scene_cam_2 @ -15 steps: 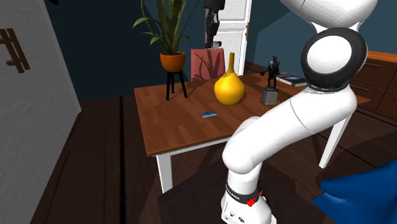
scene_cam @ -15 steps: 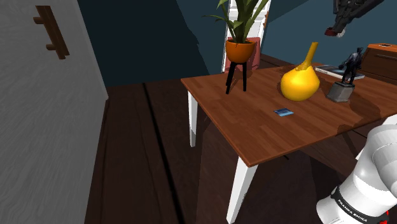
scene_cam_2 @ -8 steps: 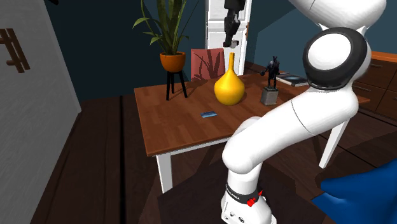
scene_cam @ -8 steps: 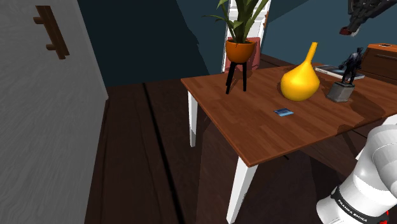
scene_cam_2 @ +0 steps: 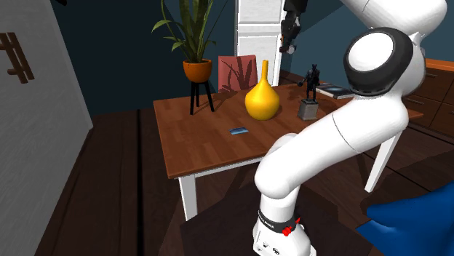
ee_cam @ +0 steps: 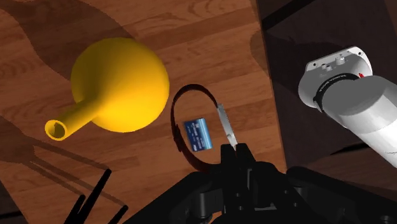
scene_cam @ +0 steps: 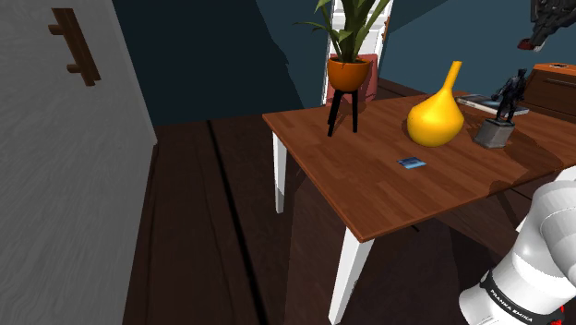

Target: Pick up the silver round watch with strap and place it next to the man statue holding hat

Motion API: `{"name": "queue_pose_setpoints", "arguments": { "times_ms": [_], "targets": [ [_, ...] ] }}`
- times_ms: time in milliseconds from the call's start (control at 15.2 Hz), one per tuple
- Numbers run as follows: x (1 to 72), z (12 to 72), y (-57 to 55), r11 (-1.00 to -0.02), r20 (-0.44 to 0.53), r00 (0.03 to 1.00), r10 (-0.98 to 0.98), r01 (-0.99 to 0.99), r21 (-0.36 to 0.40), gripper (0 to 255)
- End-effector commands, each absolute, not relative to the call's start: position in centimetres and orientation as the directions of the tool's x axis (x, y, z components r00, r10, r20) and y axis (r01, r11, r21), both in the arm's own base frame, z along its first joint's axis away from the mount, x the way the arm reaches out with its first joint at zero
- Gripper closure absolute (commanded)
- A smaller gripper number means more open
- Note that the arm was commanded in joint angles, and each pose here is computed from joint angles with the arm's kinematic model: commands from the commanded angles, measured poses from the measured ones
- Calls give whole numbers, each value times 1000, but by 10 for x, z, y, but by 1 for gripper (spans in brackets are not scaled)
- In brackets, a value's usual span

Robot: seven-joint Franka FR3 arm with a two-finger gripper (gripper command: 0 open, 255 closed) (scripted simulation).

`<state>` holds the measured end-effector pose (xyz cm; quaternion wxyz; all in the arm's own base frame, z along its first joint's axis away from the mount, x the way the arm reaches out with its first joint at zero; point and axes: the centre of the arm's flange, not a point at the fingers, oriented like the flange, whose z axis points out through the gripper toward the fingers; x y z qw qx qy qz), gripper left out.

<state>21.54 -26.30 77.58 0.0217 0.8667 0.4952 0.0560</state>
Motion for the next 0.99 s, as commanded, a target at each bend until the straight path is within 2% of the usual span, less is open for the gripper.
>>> {"name": "queue_pose_setpoints", "arguments": {
  "times_ms": [0,594,924],
  "targets": [
    [208,776,-289,-507,75,502,861,857,93,255],
    [180,776,-406,-507,75,502,861,857,93,255],
    [180,750,-406,-507,75,502,861,857,93,255]
  ]
}}
